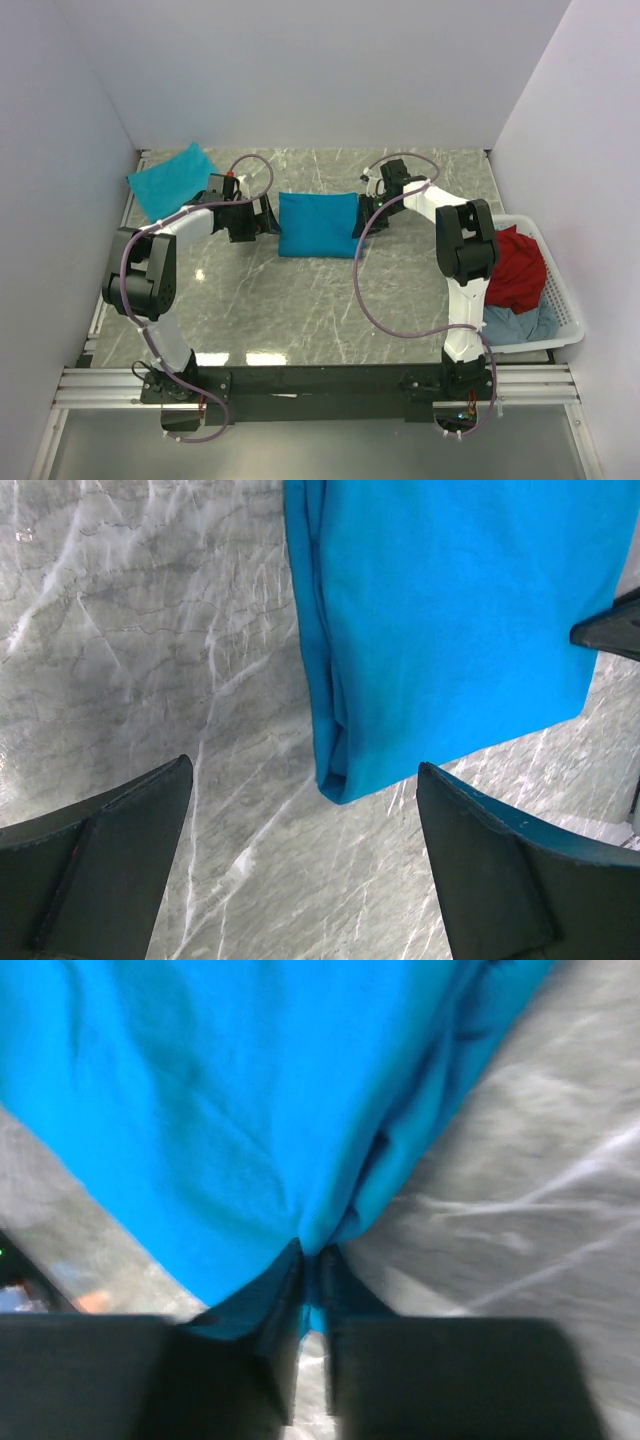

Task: Fold and stack the t-shirts
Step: Fold the tshirt, then neatly place the folded tshirt to the corner

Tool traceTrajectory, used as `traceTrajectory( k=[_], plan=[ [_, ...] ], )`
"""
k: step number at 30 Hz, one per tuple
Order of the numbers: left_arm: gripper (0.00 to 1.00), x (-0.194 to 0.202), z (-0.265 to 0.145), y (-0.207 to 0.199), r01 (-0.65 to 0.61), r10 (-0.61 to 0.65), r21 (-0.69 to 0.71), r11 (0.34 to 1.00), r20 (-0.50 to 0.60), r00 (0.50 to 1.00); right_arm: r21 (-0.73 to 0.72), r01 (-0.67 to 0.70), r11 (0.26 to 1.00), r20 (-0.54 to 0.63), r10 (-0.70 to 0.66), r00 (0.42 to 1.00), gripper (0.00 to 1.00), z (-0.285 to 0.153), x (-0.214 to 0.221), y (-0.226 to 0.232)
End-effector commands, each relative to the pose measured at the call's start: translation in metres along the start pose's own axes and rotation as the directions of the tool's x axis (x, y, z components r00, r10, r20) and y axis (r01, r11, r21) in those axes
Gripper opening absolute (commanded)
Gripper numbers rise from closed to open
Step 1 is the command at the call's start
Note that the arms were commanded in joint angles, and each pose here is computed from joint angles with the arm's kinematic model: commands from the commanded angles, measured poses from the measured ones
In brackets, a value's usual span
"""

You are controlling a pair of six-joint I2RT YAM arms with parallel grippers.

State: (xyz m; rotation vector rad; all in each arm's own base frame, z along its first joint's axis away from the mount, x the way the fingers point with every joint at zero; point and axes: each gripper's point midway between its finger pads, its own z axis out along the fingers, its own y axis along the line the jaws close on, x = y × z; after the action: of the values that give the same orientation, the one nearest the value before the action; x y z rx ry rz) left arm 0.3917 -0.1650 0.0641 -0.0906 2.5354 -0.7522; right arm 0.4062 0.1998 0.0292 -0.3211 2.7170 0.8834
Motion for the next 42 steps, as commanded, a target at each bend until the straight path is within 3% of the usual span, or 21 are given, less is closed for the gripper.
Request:
traceTrajectory(
  k=[1, 5, 9, 10, 14, 17, 22, 25, 27, 28, 29, 36, 39, 40, 42],
  plan=[
    [0.99, -0.010, -0.011, -0.010, -0.032, 0.031, 0.026, 0.999, 0.040, 0.999, -0.094, 0.025, 0.995, 0.046, -0.021, 0.999, 0.06, -0.025, -0.015, 0.037],
    [0.99, -0.010, -0.009, -0.010, -0.029, 0.028, 0.032, 0.999, 0.038, 0.999, -0.192, 0.027, 0.981, 0.046, -0.018, 0.999, 0.04, -0.033, -0.017, 0.058],
    [0.99, -0.009, -0.007, -0.012, -0.024, 0.023, 0.048, 0.999, 0.029, 0.999, -0.219, -0.008, 0.976, 0.020, 0.013, 1.000, 0.24, -0.026, -0.013, 0.058],
    [0.99, -0.007, -0.006, -0.012, -0.020, 0.019, 0.053, 0.998, 0.024, 1.000, -0.197, -0.020, 0.980, 0.007, 0.022, 1.000, 0.25, -0.019, -0.010, 0.050],
    [0.99, -0.012, 0.003, -0.014, -0.005, 0.005, 0.064, 0.998, 0.005, 1.000, -0.081, -0.037, 0.996, -0.023, 0.035, 0.999, 0.21, -0.004, -0.001, 0.021],
    [0.99, -0.026, 0.015, -0.017, 0.015, -0.015, 0.074, 0.997, -0.005, 1.000, -0.004, -0.035, 0.999, -0.035, 0.034, 0.999, 0.13, -0.003, 0.009, 0.004],
    [0.99, -0.060, 0.045, -0.023, 0.064, -0.064, 0.089, 0.994, -0.006, 0.998, 0.002, -0.023, 1.000, -0.038, 0.023, 0.999, 0.05, -0.013, 0.014, 0.001],
    [0.99, -0.071, 0.063, -0.014, 0.096, -0.096, 0.047, 0.994, -0.009, 0.995, -0.054, -0.030, 0.998, -0.051, 0.027, 0.998, 0.13, -0.014, 0.017, 0.004],
    [0.99, -0.067, 0.078, 0.000, 0.115, -0.115, -0.001, 0.993, -0.027, 0.993, -0.094, -0.009, 0.996, -0.067, 0.003, 0.998, 0.35, -0.016, 0.019, 0.009],
    [0.99, -0.071, 0.081, 0.001, 0.115, -0.115, -0.011, 0.993, -0.023, 0.993, -0.099, -0.011, 0.995, -0.071, 0.004, 0.998, 0.42, -0.017, 0.019, 0.011],
    [0.99, -0.069, 0.084, 0.002, 0.119, -0.119, -0.013, 0.993, -0.033, 0.992, -0.096, 0.050, 0.994, -0.057, -0.056, 0.997, 0.54, -0.020, 0.014, 0.009],
    [0.90, -0.045, 0.109, -0.008, 0.052, -0.059, -0.061, 0.997, -0.127, 0.990, -0.052, 0.141, 0.989, 0.101, -0.135, 0.986, 0.60, -0.081, -0.014, 0.011],
    [0.81, -0.028, 0.115, 0.001, 0.027, -0.050, -0.129, 0.991, -0.177, 0.983, -0.059, 0.134, 0.989, 0.176, -0.121, 0.977, 0.60, -0.110, -0.024, 0.007],
    [0.72, -0.022, 0.117, -0.001, 0.017, -0.043, -0.137, 0.990, -0.193, 0.980, -0.071, 0.129, 0.989, 0.188, -0.113, 0.976, 0.60, -0.116, -0.024, 0.008],
    [0.68, -0.006, 0.120, 0.004, -0.005, -0.035, -0.161, 0.987, -0.245, 0.969, -0.077, 0.123, 0.989, 0.227, -0.103, 0.968, 0.60, -0.132, -0.028, 0.006]
  ],
)
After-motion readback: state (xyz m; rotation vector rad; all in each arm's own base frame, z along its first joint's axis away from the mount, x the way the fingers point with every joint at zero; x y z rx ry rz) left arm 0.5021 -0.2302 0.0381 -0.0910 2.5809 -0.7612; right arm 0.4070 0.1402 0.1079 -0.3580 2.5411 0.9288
